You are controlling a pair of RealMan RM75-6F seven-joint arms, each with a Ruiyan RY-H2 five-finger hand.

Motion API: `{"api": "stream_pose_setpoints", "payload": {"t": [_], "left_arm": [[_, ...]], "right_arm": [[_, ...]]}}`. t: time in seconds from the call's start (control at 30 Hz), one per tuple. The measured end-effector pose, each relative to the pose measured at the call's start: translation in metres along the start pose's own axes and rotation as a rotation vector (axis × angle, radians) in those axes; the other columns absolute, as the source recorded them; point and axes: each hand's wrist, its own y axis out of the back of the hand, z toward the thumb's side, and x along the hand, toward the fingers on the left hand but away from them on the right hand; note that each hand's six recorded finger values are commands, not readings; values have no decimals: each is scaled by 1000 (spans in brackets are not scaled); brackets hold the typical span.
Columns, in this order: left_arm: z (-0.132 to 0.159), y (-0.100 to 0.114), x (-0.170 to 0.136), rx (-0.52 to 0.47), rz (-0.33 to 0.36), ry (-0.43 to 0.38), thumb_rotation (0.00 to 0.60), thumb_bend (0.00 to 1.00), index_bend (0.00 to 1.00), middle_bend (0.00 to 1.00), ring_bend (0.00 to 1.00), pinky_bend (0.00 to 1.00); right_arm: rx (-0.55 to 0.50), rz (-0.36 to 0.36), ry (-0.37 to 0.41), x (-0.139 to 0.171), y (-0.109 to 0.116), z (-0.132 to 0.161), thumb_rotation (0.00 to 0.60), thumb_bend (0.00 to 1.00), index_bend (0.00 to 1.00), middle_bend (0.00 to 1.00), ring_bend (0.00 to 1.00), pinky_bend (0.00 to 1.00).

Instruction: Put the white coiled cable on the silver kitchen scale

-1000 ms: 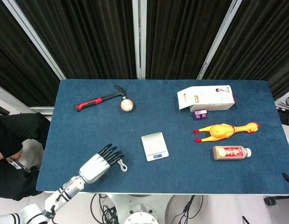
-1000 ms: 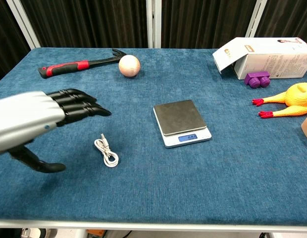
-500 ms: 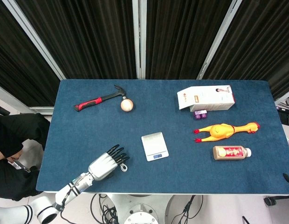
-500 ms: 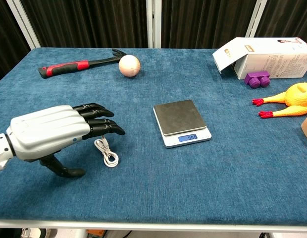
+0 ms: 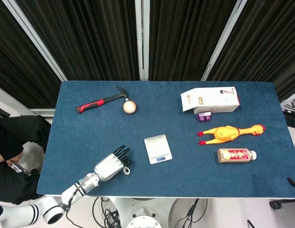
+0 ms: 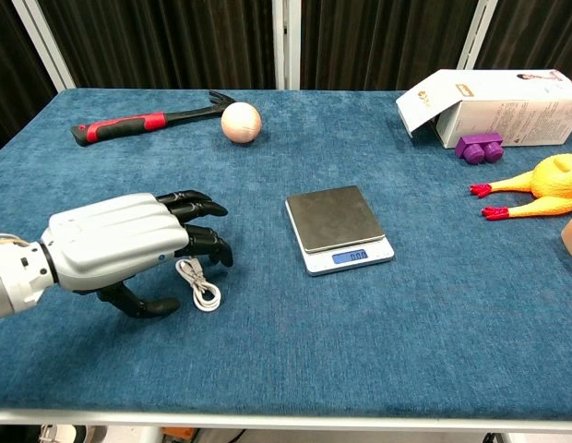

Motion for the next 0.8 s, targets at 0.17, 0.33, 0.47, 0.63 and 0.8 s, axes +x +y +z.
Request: {"api": "stream_pose_setpoints", "payload": {"t": [0.17, 0.33, 0.47, 0.63, 0.8], "left_arm": [[-1, -1, 1, 15, 6, 3, 600, 308, 361, 391, 40, 67], [1, -1, 1, 23, 20, -5, 600, 308, 477, 477, 110, 88], [1, -5, 1, 17, 22, -6, 600, 308, 525, 527, 153, 93], [1, -3, 2, 14, 60, -9, 600, 308, 582, 580, 202, 93], [0, 4, 3, -8, 111, -6, 600, 308, 597, 595, 211, 87]], "right_arm": [[-2, 5, -2, -1, -1, 0, 600, 26, 0, 0, 0, 0], [-5, 6, -7, -1, -1, 0, 600, 26, 0, 0, 0, 0], [-9, 10, -7, -1, -1, 1, 600, 26, 0, 0, 0, 0], [-7, 18, -9, -1, -2, 1, 600, 26, 0, 0, 0, 0], [-7, 26, -11, -1, -4, 1, 600, 26, 0, 0, 0, 0]]}}
